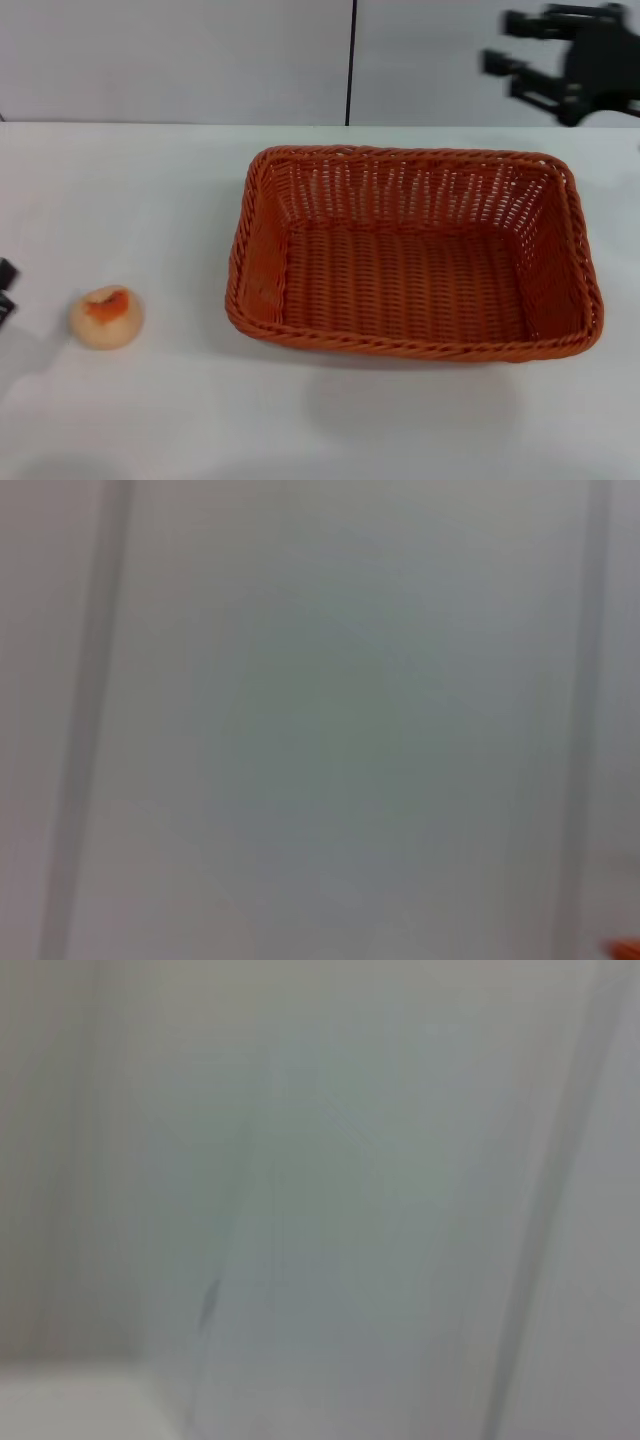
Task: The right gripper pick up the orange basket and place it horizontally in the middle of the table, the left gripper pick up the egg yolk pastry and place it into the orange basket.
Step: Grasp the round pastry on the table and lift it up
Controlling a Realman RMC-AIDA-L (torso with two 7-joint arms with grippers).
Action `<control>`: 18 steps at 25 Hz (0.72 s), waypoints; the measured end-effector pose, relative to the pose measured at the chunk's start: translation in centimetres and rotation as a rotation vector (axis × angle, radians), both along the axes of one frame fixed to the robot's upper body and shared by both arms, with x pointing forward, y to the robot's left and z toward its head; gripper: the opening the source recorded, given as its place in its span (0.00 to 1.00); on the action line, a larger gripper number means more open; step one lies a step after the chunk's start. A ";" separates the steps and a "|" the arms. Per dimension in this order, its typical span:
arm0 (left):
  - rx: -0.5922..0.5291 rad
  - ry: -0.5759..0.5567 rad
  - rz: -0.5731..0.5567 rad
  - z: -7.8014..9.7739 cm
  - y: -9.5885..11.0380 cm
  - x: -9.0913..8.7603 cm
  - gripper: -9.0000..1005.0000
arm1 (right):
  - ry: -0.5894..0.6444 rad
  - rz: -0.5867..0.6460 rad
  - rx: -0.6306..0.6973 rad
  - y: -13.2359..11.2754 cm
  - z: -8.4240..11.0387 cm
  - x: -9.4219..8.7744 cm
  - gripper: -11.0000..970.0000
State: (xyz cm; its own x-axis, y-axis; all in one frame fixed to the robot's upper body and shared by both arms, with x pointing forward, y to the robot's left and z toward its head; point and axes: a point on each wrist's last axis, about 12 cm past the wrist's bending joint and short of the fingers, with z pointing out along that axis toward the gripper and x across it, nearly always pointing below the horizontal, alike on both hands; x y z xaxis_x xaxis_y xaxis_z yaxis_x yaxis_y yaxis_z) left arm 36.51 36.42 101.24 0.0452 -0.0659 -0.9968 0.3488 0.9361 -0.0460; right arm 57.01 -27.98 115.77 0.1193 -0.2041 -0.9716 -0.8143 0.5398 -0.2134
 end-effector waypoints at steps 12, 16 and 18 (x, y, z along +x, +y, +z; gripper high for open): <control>0.100 0.141 -0.254 -0.5 -1.1 3.0 0.69 | 0.039 -0.193 0.352 -5.1 -4.5 -6.4 0.46; 0.127 0.196 -0.291 -1.2 -1.5 3.2 0.69 | 0.045 -0.200 0.397 -5.6 -4.9 -7.1 0.47; 0.135 0.213 -0.300 -1.4 -1.6 3.2 0.69 | 0.042 -0.201 0.417 -5.9 -4.9 -7.3 0.47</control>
State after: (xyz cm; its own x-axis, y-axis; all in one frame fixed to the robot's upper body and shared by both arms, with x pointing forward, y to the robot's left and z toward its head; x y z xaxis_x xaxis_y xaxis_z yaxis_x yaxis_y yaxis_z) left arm 39.66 34.78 99.83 -0.1653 0.0879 -0.9823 0.6035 0.7968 -0.0302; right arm 49.72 -33.88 110.90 0.0761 0.1902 -0.9788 -0.6880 0.7205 0.0866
